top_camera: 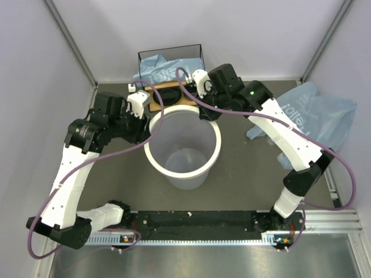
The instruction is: Put the trash bags into the trash bin
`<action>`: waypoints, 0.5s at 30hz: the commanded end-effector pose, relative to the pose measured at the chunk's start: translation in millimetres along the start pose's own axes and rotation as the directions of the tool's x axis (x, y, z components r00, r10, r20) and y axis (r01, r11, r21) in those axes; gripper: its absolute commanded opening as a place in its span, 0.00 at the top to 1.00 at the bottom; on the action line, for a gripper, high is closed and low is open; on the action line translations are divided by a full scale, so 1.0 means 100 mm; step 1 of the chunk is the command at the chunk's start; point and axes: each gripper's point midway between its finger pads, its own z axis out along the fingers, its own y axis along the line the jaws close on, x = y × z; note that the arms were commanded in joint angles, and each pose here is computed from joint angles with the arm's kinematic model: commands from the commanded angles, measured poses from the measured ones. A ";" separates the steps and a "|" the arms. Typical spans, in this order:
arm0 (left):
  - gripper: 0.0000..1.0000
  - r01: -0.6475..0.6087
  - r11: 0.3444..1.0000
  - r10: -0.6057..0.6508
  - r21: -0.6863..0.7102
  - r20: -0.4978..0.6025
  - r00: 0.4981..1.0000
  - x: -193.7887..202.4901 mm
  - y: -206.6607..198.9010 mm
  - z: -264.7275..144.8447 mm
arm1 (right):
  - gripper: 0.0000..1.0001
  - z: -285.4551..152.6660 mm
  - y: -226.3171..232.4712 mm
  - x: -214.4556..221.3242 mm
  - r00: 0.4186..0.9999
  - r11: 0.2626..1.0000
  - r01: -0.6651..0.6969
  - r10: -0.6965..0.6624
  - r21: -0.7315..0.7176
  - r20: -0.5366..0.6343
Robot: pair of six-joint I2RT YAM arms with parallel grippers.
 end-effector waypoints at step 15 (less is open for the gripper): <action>0.30 -0.342 0.916 0.221 0.208 0.450 0.865 -0.70 -0.63 -0.81 | 1.00 -0.52 0.11 -0.33 0.986 0.986 -0.050 0.074 -0.157 0.149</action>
